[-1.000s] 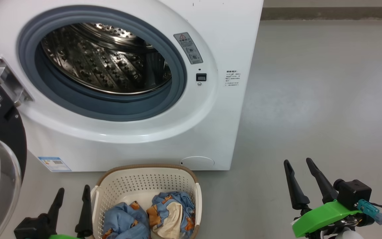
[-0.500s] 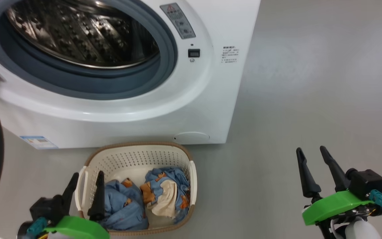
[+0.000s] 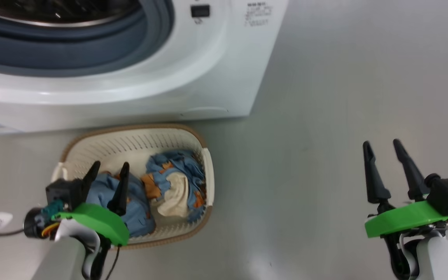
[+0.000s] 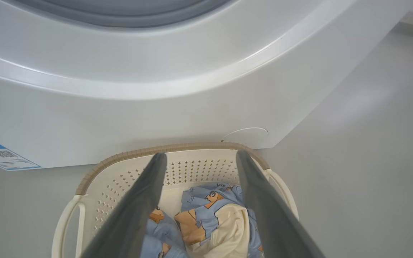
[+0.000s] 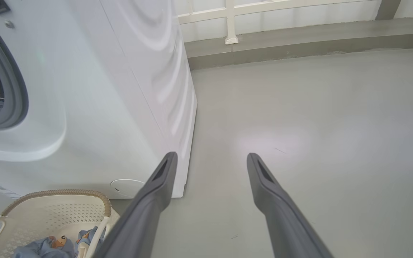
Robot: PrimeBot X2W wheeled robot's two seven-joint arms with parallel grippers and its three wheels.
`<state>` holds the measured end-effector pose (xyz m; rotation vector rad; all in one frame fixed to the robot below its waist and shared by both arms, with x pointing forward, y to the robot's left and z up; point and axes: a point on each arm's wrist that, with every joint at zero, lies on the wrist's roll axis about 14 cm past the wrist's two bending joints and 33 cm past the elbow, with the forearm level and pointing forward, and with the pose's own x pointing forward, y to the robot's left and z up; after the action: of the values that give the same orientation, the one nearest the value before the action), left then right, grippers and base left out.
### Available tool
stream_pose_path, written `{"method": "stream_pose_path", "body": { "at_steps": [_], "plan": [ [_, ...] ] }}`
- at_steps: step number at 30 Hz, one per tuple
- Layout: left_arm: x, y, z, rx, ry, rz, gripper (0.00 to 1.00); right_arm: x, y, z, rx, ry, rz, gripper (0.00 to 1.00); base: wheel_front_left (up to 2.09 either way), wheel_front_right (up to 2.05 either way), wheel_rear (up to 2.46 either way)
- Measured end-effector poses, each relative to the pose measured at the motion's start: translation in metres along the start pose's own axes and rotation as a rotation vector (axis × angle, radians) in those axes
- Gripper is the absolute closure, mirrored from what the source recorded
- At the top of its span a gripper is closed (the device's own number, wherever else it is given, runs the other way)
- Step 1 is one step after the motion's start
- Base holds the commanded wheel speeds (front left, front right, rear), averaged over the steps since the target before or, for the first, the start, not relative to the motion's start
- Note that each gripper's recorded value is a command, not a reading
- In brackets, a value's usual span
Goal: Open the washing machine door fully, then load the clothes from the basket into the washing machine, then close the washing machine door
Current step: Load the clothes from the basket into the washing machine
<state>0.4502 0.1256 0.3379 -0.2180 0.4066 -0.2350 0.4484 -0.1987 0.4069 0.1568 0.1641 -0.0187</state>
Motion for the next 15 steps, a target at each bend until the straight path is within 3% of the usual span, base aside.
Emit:
{"method": "stream_pose_path", "body": {
  "at_steps": [15],
  "plan": [
    [0.055, -0.005, -0.117, -0.103, 0.378, -0.058, 0.0, 0.008, -0.036, -0.051, -0.001, 0.098, -0.092, 0.0, 0.0, 0.0, 0.0]
  ]
}}
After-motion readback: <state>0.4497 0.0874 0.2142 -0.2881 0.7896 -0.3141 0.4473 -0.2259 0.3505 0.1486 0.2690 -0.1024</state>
